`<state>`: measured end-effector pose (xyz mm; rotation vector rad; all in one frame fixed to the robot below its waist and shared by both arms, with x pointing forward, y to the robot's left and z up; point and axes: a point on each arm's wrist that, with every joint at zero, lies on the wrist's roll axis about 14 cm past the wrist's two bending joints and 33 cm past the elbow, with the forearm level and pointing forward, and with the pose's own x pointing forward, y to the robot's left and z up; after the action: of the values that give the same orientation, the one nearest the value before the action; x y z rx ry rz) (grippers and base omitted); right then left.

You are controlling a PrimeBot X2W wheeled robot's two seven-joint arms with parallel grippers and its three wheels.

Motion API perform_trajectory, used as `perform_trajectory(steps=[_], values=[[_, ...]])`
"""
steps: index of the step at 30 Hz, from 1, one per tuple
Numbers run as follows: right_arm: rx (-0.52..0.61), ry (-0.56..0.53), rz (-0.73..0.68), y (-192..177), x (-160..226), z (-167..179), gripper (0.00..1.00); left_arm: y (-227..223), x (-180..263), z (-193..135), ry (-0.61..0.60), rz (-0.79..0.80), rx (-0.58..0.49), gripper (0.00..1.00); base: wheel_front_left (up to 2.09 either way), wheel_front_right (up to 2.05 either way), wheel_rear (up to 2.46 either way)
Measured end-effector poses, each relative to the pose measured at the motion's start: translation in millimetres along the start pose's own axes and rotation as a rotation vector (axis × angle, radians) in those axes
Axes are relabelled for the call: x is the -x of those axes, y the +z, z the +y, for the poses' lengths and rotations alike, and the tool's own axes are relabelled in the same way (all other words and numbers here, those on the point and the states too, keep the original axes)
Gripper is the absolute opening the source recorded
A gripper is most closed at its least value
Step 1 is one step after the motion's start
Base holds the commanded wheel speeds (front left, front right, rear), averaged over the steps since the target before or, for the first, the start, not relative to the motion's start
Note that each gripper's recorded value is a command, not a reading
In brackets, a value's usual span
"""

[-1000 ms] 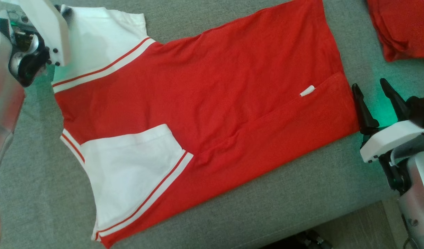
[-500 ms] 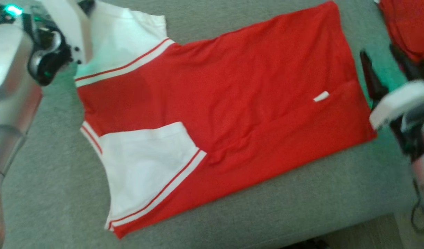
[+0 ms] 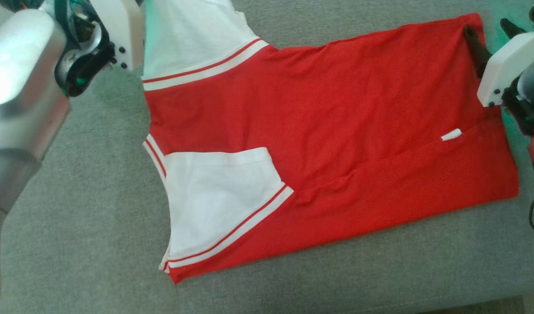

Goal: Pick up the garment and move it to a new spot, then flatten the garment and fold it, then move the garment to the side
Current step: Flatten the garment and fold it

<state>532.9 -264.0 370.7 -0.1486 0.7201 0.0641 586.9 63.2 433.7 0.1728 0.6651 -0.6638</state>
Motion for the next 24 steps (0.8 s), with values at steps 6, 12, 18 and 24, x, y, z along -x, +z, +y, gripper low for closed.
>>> perform_trajectory(steps=[6, 12, 18, 24], values=[[0.048, 0.005, 0.026, 4, -11, 4, 1.0, -3, 2, 2, -0.001, -0.004, -0.005, 0.0, 0.0, 0.0, 0.0], [0.109, -0.002, 0.038, 8, -14, 0, 0.69, -1, 1, 2, -0.005, -0.012, -0.012, 0.0, 0.0, 0.0, 0.0], [0.133, 0.007, 0.044, 8, -15, 4, 0.0, -5, 2, 0, -0.01, -0.006, -0.008, 0.0, 0.0, 0.0, 0.0], [0.138, 0.011, 0.029, 12, -15, 4, 0.0, -5, 4, 1, -0.006, -0.015, -0.017, 0.0, 0.0, 0.0, 0.0]])
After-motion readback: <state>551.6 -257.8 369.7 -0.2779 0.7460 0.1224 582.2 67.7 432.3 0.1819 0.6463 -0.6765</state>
